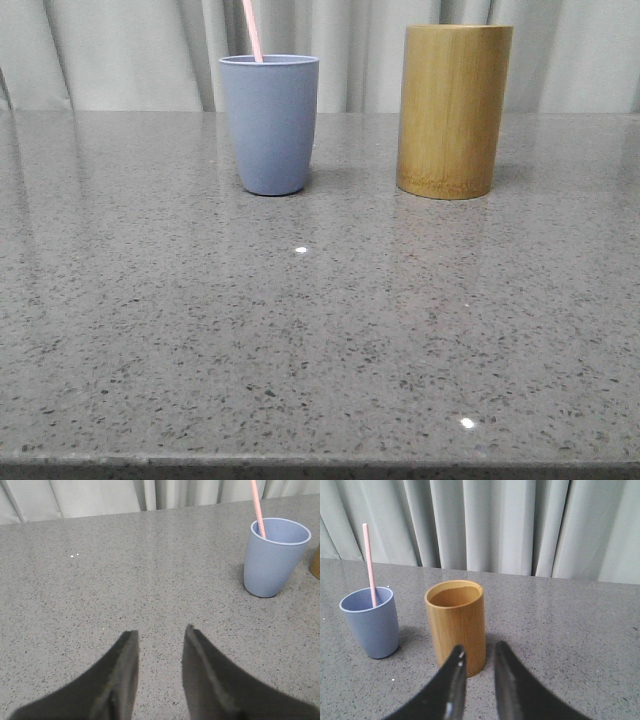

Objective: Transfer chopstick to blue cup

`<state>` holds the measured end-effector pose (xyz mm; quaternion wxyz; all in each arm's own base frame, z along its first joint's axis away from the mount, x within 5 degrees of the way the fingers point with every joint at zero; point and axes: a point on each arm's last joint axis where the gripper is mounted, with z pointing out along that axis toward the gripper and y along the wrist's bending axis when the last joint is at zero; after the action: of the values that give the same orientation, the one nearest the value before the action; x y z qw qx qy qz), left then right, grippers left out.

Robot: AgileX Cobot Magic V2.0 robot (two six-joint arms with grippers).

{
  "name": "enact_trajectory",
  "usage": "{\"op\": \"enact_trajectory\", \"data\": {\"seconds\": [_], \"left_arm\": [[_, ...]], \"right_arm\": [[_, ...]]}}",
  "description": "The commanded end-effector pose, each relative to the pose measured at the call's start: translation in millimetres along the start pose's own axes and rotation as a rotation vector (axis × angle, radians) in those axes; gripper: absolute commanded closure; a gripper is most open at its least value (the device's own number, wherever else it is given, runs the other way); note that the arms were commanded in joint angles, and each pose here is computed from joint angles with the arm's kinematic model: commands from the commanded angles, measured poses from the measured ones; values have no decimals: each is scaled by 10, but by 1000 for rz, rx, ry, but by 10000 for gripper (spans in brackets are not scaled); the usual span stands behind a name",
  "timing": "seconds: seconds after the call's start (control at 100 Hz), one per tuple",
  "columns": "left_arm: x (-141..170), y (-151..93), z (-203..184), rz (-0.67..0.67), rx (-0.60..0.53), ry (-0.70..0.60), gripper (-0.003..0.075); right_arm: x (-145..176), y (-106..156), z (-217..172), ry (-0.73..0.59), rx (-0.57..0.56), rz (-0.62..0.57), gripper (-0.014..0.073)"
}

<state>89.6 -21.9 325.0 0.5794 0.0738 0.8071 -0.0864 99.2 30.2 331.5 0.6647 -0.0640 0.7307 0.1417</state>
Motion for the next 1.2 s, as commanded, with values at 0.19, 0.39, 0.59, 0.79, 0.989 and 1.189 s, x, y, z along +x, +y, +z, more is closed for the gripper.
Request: {"op": "enact_trajectory", "data": {"seconds": [0.19,0.39,0.59,0.79,0.989,1.189], "left_arm": [[93,7,-199,-11,8,-156,738],[256,16,-305,-11,11,-198,739],[347,17,-362,-18,16,-214,739],[347,14,-362,-25,20,-213,739],[347,14,-362,-25,20,-213,739],[347,14,-362,-25,20,-213,739]], "right_arm": [[88,-17,-264,-145,-5,-5,657],[246,-35,-353,-158,-7,-5,657],[335,-45,-402,-175,-9,-5,657],[335,-45,-404,-174,-9,-6,657],[335,-45,-404,-174,-9,-6,662],[335,-45,-404,-174,-9,-6,662]]}}
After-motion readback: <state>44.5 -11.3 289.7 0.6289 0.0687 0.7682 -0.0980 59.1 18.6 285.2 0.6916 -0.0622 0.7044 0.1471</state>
